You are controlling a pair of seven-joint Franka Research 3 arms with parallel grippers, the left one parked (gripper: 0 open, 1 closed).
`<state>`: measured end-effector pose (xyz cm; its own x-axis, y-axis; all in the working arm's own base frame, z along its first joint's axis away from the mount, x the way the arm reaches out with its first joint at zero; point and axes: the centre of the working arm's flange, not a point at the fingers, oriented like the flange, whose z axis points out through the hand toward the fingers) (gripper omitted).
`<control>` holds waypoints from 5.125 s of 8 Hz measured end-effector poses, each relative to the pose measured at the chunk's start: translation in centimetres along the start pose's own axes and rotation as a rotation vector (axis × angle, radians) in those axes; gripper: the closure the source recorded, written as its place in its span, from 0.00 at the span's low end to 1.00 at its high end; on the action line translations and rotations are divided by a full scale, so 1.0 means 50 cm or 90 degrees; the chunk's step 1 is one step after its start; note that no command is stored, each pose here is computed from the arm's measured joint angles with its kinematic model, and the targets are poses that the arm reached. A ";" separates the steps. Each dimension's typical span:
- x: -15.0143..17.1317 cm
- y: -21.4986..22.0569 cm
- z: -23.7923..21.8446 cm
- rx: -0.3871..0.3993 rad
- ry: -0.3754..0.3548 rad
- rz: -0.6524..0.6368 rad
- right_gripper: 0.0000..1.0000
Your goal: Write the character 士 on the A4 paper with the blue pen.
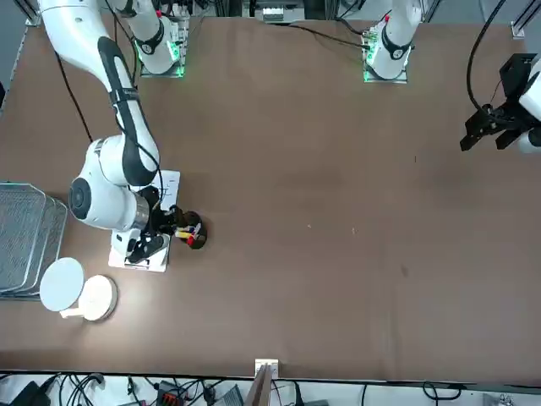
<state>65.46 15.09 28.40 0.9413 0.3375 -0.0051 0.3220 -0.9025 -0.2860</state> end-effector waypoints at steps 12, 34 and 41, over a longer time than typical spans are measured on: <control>0.025 -0.004 -0.025 -0.004 -0.017 -0.016 0.52; 0.028 0.002 0.000 -0.014 -0.025 -0.018 0.65; 0.027 0.007 -0.002 -0.007 -0.023 -0.003 0.66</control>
<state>66.85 15.20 28.38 0.9355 0.3513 -0.0380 0.3280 -0.9034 -0.2760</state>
